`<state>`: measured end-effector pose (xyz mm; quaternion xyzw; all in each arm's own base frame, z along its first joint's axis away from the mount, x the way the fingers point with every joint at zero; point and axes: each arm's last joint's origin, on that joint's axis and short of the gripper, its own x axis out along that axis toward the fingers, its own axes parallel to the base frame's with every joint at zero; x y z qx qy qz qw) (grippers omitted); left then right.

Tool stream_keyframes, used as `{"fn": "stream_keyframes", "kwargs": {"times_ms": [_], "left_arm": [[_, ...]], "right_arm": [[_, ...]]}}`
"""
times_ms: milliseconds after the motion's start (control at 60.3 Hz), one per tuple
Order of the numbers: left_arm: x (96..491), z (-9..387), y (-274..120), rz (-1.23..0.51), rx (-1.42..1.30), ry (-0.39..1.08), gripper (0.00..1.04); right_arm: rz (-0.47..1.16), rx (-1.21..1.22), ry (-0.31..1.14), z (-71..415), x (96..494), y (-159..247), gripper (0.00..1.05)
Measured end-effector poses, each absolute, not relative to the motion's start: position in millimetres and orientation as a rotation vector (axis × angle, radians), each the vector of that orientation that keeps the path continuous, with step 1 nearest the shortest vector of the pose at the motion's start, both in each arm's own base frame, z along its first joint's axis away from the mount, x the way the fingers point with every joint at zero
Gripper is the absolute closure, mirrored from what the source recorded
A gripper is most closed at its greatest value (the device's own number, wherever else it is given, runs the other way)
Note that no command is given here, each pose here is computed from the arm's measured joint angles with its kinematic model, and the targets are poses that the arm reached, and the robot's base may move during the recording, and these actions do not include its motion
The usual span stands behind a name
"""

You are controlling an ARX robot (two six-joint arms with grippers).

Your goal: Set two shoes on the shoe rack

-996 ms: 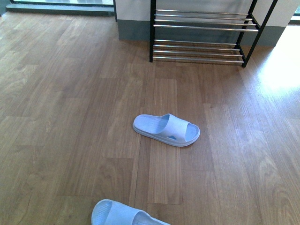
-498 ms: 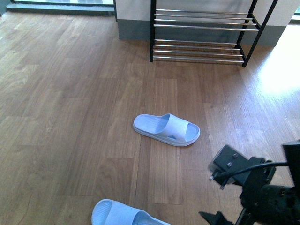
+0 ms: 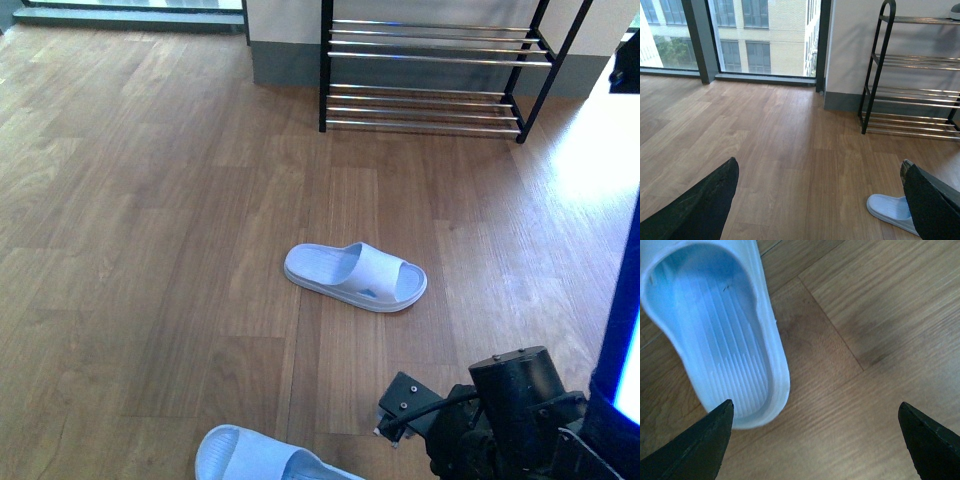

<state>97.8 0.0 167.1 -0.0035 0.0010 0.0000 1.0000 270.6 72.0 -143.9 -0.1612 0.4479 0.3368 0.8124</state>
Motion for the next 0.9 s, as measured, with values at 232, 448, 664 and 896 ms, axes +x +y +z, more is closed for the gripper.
{"fn": "stream_keyframes", "kwargs": {"times_ms": [232,448,664,896], "left_arm": [[98,167,0,0.000,-0.007,0.002,0.09],[98,167,0,0.000,-0.007,0.002,0.09],[98,167,0,0.000,-0.007,0.002,0.09],[98,167,0,0.000,-0.007,0.002,0.09]], "right_arm": [[0.749,-0.406,0.909,-173,272,93,0.09],[0.767,-0.463,0.910,-202,270,98,0.09],[0.732,-0.389,0.950,-211,275,98,0.09],[0.720,-0.375,0.968,-213,279,89,0.09]]}}
